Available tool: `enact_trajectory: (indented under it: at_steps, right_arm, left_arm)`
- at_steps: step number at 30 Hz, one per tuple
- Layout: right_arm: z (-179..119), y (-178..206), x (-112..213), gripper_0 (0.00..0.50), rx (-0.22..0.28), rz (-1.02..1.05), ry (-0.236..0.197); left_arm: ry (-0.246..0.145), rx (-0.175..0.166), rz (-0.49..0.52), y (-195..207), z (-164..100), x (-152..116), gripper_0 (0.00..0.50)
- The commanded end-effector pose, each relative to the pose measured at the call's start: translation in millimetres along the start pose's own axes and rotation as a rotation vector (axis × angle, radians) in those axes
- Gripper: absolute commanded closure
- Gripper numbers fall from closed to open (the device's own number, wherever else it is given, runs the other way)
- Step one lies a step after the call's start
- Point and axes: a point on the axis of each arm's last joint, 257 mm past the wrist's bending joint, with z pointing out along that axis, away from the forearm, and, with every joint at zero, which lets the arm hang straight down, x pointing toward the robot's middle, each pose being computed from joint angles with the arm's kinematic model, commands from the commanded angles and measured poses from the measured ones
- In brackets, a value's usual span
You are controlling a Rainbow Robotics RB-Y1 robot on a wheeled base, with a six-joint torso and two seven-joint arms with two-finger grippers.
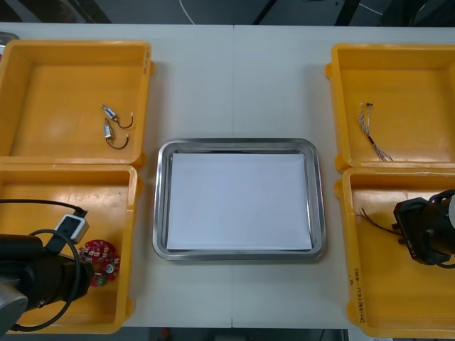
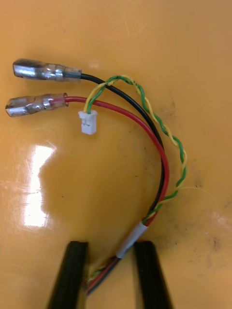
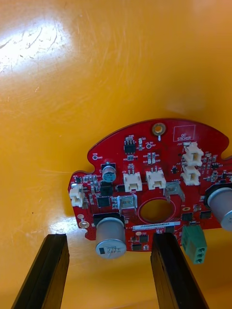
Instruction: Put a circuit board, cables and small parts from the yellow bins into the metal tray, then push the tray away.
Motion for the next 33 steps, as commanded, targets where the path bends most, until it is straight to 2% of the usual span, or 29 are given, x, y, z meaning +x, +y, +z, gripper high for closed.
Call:
enact_trajectory:
  at_steps: [1,11,21,23,24,25,26,27,31,33]
  right_arm:
    - [2.9,6.6,10.9,0.500,-0.010,0.027,0.016]
    - [-8.3,6.1,-3.7,0.500,-0.024,0.068,0.004]
    - [-57.9,-3.5,-33.3,0.500,-0.010,0.087,-0.048]
    - [-67.9,-5.8,-37.5,0.500,0.001,0.075,-0.064]
    - [-74.4,-7.0,-39.2,0.500,0.007,0.068,-0.071]
    - [-80.8,-8.1,-41.5,0.500,0.014,0.061,-0.081]
    - [-83.7,-10.1,-42.6,0.500,0.021,0.060,-0.085]
    - [-90.0,-9.4,-45.1,0.500,0.023,0.050,-0.096]
    - [-111.9,7.8,-56.8,0.500,-0.027,-0.008,-0.145]
    - [-119.9,13.3,-57.3,0.500,-0.046,-0.038,-0.146]
  left_arm:
    - [-0.015,-0.003,0.022,0.1,2.0,-4.1,0.000]
    - [-0.026,0.002,0.023,-1.4,3.3,-12.7,0.000]
    - [-0.033,0.006,0.017,-2.6,4.6,-18.1,0.000]
    - [-0.031,0.007,0.017,-2.8,4.6,-17.6,0.140]
    - [-0.032,0.009,0.017,-3.5,4.7,-17.6,0.282]
    - [-0.032,0.009,0.017,-3.5,4.7,-17.6,0.457]
    - [-0.031,0.009,0.017,-3.5,4.9,-16.8,0.497]
    - [-0.029,0.007,0.016,-2.9,4.8,-16.0,0.500]
    - [-0.027,0.011,0.015,-4.0,4.6,-15.4,0.500]
    - [-0.032,0.010,0.015,-3.2,4.0,-18.2,0.500]
